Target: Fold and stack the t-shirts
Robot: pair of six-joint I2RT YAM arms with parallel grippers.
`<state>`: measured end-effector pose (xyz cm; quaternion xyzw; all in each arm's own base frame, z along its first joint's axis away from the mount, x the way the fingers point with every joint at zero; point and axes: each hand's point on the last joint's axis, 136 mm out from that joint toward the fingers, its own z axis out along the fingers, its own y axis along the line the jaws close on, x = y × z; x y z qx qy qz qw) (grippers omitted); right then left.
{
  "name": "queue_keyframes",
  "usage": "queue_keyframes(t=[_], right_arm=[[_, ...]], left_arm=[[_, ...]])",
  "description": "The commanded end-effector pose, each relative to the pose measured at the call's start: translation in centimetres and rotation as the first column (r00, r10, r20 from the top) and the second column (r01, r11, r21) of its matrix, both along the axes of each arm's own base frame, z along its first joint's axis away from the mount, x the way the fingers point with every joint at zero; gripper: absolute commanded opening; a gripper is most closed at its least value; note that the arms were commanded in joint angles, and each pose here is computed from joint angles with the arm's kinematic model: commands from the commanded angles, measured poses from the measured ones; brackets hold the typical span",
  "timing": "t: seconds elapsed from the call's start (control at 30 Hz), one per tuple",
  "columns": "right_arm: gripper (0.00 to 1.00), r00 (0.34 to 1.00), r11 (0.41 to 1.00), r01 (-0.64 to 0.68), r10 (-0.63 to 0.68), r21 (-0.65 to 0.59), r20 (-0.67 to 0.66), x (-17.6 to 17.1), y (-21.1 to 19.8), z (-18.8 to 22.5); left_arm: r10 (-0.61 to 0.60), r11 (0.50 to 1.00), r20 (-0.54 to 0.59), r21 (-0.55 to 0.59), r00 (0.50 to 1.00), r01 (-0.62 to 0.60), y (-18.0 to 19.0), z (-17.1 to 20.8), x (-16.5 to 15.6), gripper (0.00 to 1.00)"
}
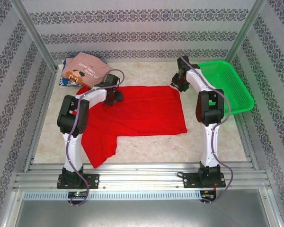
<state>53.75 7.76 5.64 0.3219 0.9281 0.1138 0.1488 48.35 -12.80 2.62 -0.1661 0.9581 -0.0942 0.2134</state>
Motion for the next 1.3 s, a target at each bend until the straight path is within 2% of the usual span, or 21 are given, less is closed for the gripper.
queue_keyframes(t=[0.0, 0.47, 0.63, 0.77, 0.97, 1.27], right_arm=[[0.33, 0.999, 0.999, 0.020, -0.019, 0.033, -0.032, -0.3, 0.6, -1.3], [0.31, 0.997, 0.997, 0.070, -0.068, 0.038, -0.039, -0.1, 0.3, -3.2], [0.24, 0.996, 0.997, 0.072, -0.070, 0.035, -0.050, 0.3, 0.3, -3.9], [0.12, 0.995, 0.996, 0.086, -0.084, 0.038, -0.048, 0.8, 0.0, -4.2], [0.03, 0.990, 0.991, 0.133, -0.133, -0.002, 0.043, 2.2, -1.9, -1.1], [0.03, 0.980, 0.984, 0.178, -0.180, 0.023, 0.081, 3.1, -4.0, 0.9]], left_arm=[[-0.022, 1.000, -0.131, 0.009, 0.991, 0.024, 0.5, -3.1, -3.0, 0.57], [-0.036, 0.999, -0.107, -0.015, 0.994, 0.034, 0.0, -2.2, -2.7, 0.53], [-0.044, 0.999, -0.112, -0.022, 0.993, 0.042, -0.2, -2.4, -2.9, 0.53], [-0.054, 0.999, -0.117, -0.014, 0.992, 0.052, -0.1, -2.5, -3.2, 0.53], [-0.061, 0.998, -0.127, 0.000, 0.990, 0.062, 0.2, -2.6, -3.6, 0.52], [-0.062, 0.997, -0.164, 0.033, 0.985, 0.068, 0.9, -3.6, -4.8, 0.49]])
